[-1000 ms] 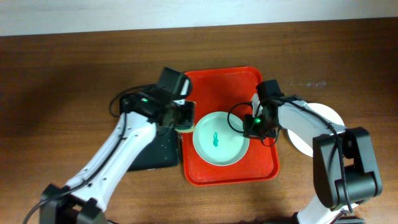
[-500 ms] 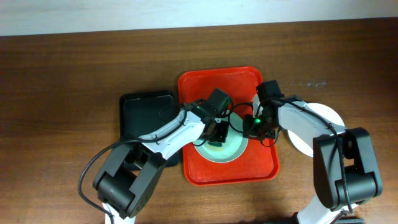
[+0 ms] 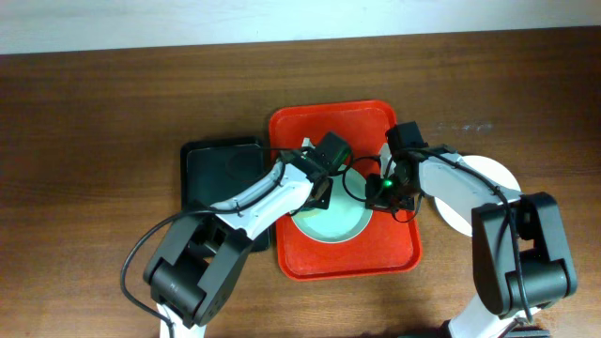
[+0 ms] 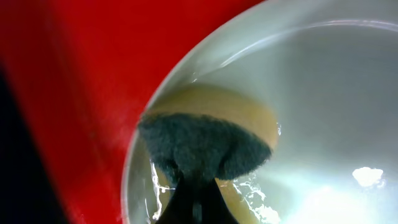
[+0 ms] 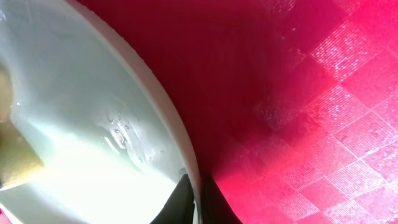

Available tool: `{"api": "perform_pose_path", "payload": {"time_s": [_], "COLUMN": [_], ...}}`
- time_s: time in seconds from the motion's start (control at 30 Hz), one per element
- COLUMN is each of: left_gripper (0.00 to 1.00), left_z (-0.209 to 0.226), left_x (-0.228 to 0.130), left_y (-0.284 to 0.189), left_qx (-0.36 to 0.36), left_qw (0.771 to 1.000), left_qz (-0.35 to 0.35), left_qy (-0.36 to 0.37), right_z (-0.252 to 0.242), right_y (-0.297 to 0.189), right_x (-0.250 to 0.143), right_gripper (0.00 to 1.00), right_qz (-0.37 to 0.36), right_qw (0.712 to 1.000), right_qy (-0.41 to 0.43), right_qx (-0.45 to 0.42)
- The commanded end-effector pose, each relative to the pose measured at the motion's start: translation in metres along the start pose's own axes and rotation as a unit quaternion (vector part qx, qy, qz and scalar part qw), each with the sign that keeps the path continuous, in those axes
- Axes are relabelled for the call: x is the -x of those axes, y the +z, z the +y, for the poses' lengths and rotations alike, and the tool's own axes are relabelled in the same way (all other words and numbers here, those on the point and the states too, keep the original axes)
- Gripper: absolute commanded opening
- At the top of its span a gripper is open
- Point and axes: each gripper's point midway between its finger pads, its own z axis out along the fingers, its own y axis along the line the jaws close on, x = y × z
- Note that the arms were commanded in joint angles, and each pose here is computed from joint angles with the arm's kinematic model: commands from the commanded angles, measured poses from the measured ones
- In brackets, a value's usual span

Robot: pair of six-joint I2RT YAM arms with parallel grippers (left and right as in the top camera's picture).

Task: Clean dirty plates on tray and stack at the side
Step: 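Scrub the light green plate with the sponge while the right gripper holds its rim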

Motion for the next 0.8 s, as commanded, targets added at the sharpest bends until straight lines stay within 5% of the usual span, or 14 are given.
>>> {"api": "perform_pose_path", "payload": {"time_s": [0.0, 0.13, 0.4, 0.6, 0.77], "left_gripper": [0.00, 0.00, 0.00, 0.00, 0.00], "left_z": [-0.052, -0.100, -0.114, -0.020, 0.036], "left_x": [-0.008, -0.021, -0.038, -0.029, -0.010], "left_y": [0.009, 0.006, -0.005, 0.024, 0.025], "left_qx": [-0.146, -0.265, -0.321, -0.120, 0.002], "left_qw": [0.988, 0.960, 0.938, 0.984, 0.994], "left_qz": [0.045, 0.085, 0.126, 0.124, 0.092], "left_qy": [-0.020, -0.007, 0.018, -0.034, -0.053], "right_z": [-0.022, -0.022, -0.022, -0.022, -0.022], "right_y": [0.016, 0.016, 0.016, 0.016, 0.016], "right_x": [-0.018, -0.018, -0.018, -0.018, -0.018], "right_gripper": [0.07, 0.07, 0.07, 0.07, 0.07], "right_qz": [0.028, 0.028, 0.028, 0.028, 0.028], "right_qw": [0.999, 0.999, 0.999, 0.999, 0.999], "right_qy": [0.014, 0.014, 0.015, 0.015, 0.014], "right_qx": [-0.044, -0.044, -0.043, -0.043, -0.043]}}
